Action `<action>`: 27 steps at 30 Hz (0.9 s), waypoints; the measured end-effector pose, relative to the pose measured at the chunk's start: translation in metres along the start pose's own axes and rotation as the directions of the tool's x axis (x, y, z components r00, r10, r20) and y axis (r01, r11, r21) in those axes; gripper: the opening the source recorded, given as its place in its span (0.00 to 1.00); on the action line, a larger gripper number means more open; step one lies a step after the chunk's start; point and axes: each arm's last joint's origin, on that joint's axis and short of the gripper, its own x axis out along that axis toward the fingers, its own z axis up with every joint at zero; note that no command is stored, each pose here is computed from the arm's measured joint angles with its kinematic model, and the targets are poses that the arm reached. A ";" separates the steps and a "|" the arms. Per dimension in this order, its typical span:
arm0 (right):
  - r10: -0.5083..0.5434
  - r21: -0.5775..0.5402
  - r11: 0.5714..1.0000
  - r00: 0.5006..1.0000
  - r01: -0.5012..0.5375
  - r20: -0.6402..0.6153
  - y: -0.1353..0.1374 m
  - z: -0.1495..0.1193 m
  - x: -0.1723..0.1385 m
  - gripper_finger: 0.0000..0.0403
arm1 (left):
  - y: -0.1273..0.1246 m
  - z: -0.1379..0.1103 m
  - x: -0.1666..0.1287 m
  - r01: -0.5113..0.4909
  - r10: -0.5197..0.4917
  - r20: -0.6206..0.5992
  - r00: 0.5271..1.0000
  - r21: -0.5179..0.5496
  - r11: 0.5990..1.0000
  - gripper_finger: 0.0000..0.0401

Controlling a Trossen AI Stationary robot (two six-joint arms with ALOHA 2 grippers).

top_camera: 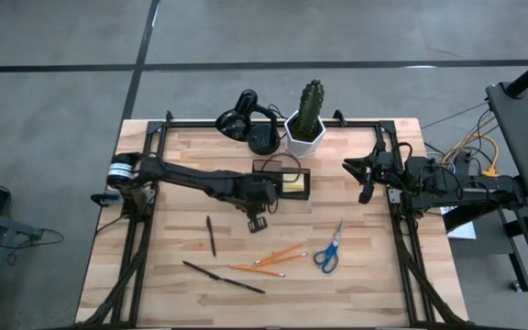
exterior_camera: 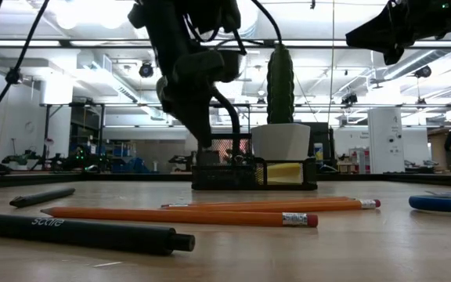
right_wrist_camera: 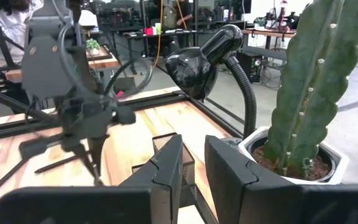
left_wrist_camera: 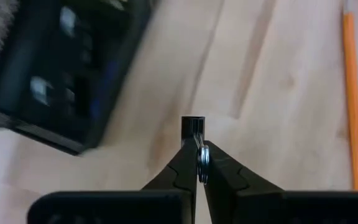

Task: Pick and place office supplies into organizer
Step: Put the black binder paper clip into the black desk organizer

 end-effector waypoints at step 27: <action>0.000 -0.004 1.000 1.000 0.000 -0.004 0.000 0.000 0.000 0.14 | 0.048 0.009 -0.018 -0.157 0.163 0.056 0.985 -0.102 0.982 0.00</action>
